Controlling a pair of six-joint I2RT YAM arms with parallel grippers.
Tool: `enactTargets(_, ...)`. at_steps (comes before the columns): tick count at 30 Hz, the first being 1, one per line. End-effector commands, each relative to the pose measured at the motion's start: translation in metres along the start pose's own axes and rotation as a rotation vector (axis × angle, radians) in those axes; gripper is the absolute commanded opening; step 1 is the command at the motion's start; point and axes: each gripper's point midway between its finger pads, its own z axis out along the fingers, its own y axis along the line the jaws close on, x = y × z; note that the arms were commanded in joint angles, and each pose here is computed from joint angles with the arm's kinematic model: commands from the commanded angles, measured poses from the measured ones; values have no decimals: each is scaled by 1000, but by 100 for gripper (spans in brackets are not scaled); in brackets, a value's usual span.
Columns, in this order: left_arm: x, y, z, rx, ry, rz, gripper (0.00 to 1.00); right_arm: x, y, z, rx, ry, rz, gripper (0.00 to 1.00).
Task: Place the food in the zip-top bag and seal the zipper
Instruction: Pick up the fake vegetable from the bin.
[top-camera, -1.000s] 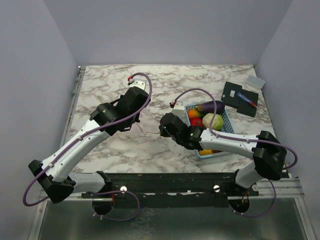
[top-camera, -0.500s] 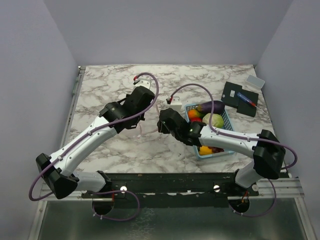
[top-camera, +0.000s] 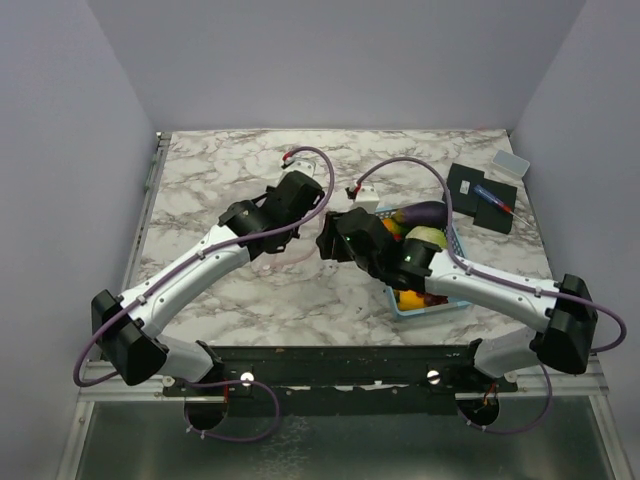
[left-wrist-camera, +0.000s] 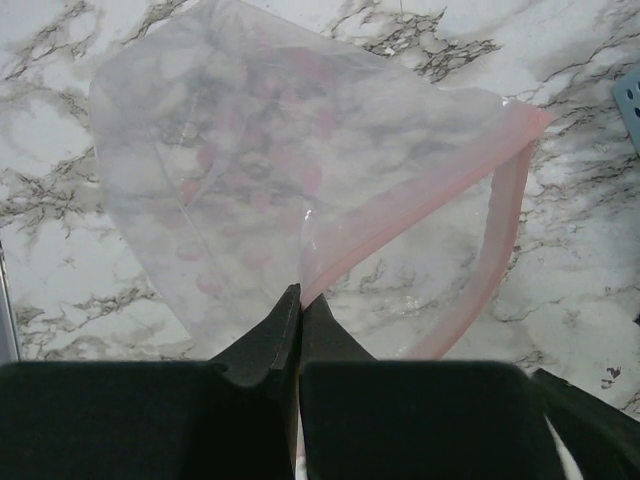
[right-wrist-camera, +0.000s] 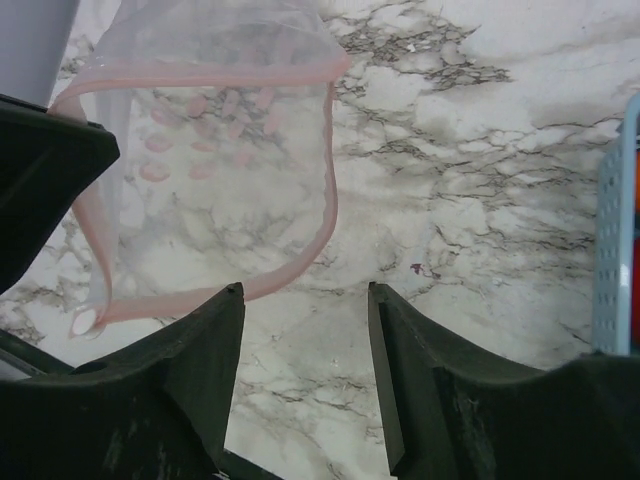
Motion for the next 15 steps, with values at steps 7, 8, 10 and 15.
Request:
enactTargets(7, -6, -9, 17, 10, -31, 15, 0, -30, -73, -50, 217, -64, -41, 70)
enactTargets(8, -4, -9, 18, 8, -28, 15, 0, -32, -81, -53, 236, -65, -36, 70)
enactTargets(10, -2, -9, 21, 10, -24, 15, 0, -33, -99, -57, 277, -57, -26, 77)
enactTargets(15, 4, -8, 23, 21, -43, -7, 0, -36, -136, -67, 385, -29, -29, 84)
